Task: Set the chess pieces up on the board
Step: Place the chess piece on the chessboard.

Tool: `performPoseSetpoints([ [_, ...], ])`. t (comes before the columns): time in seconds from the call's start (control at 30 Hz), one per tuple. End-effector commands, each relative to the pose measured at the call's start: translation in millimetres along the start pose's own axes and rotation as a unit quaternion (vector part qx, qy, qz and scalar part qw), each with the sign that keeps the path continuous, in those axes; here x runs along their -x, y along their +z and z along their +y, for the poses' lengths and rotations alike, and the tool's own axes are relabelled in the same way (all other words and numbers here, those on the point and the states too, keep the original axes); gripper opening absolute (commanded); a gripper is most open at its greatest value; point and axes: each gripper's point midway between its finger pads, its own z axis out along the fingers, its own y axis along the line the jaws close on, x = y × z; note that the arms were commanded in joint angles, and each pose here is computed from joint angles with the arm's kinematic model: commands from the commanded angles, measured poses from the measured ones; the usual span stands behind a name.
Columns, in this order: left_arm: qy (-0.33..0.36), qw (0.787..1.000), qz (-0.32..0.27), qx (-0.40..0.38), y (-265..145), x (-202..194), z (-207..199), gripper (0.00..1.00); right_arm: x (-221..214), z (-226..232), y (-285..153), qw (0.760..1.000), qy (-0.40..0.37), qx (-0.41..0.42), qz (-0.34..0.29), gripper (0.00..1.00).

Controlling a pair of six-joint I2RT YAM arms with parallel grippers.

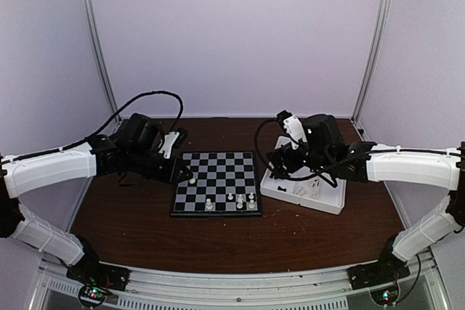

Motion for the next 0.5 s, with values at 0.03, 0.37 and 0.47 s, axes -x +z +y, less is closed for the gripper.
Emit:
performPoseSetpoints([
  [0.03,0.024,0.998,0.019,0.048,-4,-23,24,0.00,3,-33,-9,0.996,0.060,-0.065,-0.024,1.00],
  [0.37,0.024,0.996,0.057,0.059,11,-55,37,0.00,-6,-50,-9,0.992,0.069,-0.104,-0.022,1.00],
  [0.47,0.035,0.996,0.058,0.064,16,-59,37,0.00,-9,-51,-9,0.992,0.071,-0.103,-0.020,1.00],
])
